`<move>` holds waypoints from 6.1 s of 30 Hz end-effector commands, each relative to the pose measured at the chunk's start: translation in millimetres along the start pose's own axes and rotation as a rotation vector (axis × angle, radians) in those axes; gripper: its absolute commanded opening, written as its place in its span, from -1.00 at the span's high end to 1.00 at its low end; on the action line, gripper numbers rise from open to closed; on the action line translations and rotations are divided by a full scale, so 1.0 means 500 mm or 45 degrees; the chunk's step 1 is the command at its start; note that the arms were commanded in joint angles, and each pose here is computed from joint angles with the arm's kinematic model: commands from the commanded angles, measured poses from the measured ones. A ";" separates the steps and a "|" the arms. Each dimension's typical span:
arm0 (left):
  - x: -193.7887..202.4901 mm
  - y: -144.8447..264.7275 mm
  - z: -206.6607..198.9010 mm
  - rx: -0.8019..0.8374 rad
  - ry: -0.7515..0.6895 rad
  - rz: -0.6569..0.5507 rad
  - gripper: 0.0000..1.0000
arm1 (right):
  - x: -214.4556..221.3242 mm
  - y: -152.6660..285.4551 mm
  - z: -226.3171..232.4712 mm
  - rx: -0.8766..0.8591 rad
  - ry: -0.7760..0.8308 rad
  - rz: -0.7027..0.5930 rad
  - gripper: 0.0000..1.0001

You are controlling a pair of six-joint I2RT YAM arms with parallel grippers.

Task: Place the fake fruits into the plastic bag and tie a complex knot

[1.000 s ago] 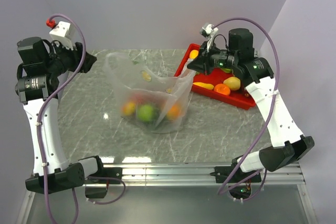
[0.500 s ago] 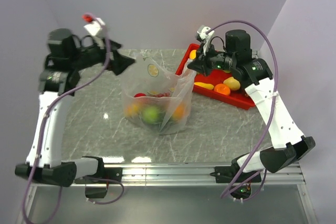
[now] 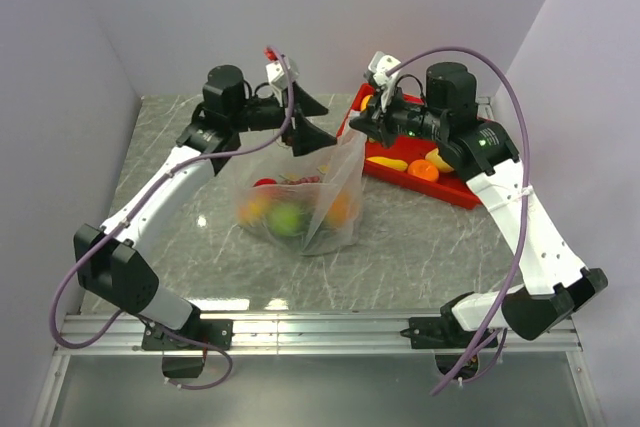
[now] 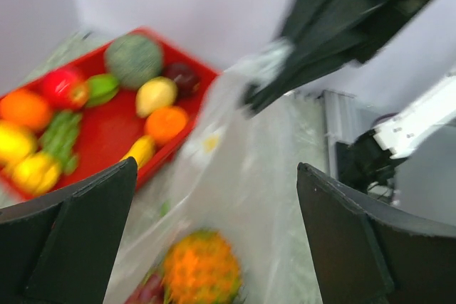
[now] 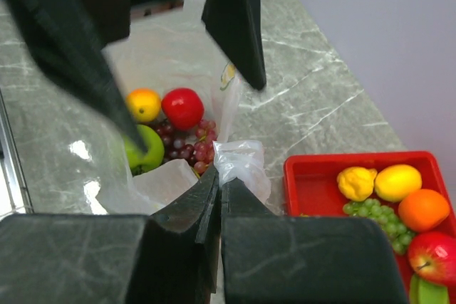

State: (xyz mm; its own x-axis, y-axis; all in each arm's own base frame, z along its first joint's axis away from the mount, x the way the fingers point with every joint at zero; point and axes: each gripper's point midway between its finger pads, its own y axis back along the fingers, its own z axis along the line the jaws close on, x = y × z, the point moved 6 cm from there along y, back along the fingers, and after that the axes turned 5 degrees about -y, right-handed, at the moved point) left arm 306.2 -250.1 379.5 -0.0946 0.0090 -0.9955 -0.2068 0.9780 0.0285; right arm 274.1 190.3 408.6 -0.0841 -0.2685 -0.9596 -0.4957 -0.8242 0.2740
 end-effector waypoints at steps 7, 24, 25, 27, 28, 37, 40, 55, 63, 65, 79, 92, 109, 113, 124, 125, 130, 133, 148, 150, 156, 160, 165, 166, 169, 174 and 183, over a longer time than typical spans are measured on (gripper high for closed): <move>-0.036 -0.076 -0.036 0.157 -0.075 -0.214 -0.99 | -0.112 -0.006 -0.010 0.016 0.248 -0.210 1.00; 0.230 -0.126 -0.002 0.123 0.061 0.026 -0.30 | -0.167 0.011 0.006 0.048 0.274 -0.351 1.00; 0.243 -0.119 -0.007 0.121 0.046 0.035 -0.30 | -0.169 0.017 0.006 0.060 0.279 -0.357 1.00; 0.282 -0.109 -0.013 0.104 0.053 0.087 -0.29 | -0.165 0.017 0.003 0.073 0.274 -0.357 1.00; 0.313 -0.102 -0.012 0.086 0.066 0.125 -0.24 | -0.166 0.021 0.005 0.075 0.281 -0.365 1.00; 0.345 -0.084 -0.017 0.034 0.190 0.171 0.99 | -0.073 0.002 -0.010 0.171 0.132 -0.183 0.32; 0.322 -0.081 -0.024 0.051 0.194 0.163 0.99 | -0.054 0.027 -0.008 0.205 0.038 -0.102 -0.22; 0.299 -0.074 -0.046 0.176 0.130 0.130 0.99 | 0.115 -0.009 0.020 0.094 -0.134 -0.151 -0.64; 0.302 -0.074 -0.046 0.173 0.130 0.118 0.99 | 0.172 -0.117 -0.003 -0.040 -0.289 -0.109 -0.60; 0.303 -0.076 -0.041 0.151 0.136 0.116 0.98 | 0.189 -0.140 -0.005 -0.074 -0.362 -0.082 -0.45; 0.313 0.029 0.006 -0.236 0.128 0.297 0.17 | 0.271 -0.161 -0.092 0.155 -0.776 0.139 1.00; 0.445 0.022 0.024 -0.260 0.316 0.441 0.99 | 0.324 -0.222 -0.091 -0.008 -0.928 0.249 1.00; 0.345 -0.031 0.009 -0.199 0.439 0.275 0.99 | 0.246 -0.168 -0.002 -0.118 -0.832 0.140 -0.32; 0.340 -0.034 -0.001 -0.184 0.455 0.248 0.99 | 0.244 -0.157 -0.002 -0.088 -0.795 0.126 -0.51; 0.333 -0.067 -0.017 -0.124 0.480 0.248 0.92 | 0.225 -0.193 0.037 -0.115 -0.652 0.096 -0.65; 0.333 -0.066 -0.018 -0.122 0.483 0.250 0.91 | 0.228 -0.198 0.033 -0.107 -0.658 0.100 -0.64; 0.343 -0.046 -0.033 -0.142 0.479 0.268 0.87 | 0.233 -0.201 -0.003 -0.067 -0.732 0.122 0.66; 0.342 -0.028 -0.043 -0.148 0.462 0.274 0.71 | 0.236 -0.198 -0.030 -0.041 -0.805 0.113 1.00; 0.339 0.017 -0.040 -0.256 0.235 0.361 0.28 | 0.243 -0.179 -0.038 -0.171 -0.965 0.095 1.00; 0.353 0.004 -0.036 -0.227 0.279 0.370 0.80 | 0.246 -0.178 -0.034 -0.172 -0.987 0.112 0.75; 0.347 -0.020 -0.029 -0.224 0.320 0.308 0.99 | 0.249 -0.150 -0.023 -0.068 -1.024 0.117 -0.50; 0.340 -0.038 -0.034 -0.210 0.313 0.304 0.99 | 0.239 -0.154 -0.005 -0.047 -1.025 0.097 -0.80; 0.335 -0.051 -0.046 -0.179 0.314 0.296 0.99 | 0.243 -0.190 0.001 0.018 -1.024 0.116 -0.81; 0.338 -0.052 -0.051 -0.167 0.316 0.297 0.99 | 0.247 -0.199 -0.004 0.027 -1.048 0.115 -0.77; 0.344 -0.046 -0.058 -0.160 0.327 0.304 0.99 | 0.259 -0.210 -0.036 0.094 -1.140 0.124 -0.41; 0.363 -0.034 -0.074 -0.194 0.278 0.341 0.97 | 0.273 -0.223 -0.053 0.141 -1.241 0.131 0.59; 0.373 -0.008 -0.084 -0.282 0.233 0.417 0.26 | 0.383 -0.230 -0.070 0.308 -1.111 0.337 1.00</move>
State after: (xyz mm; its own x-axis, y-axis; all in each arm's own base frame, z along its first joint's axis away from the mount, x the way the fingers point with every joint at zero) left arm 253.2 -266.6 173.8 -0.4247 0.2632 -0.8662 -0.3077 0.8579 0.4116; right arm 337.9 224.4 201.6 -0.8306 0.1784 -0.5275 -0.4864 -0.6936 0.5313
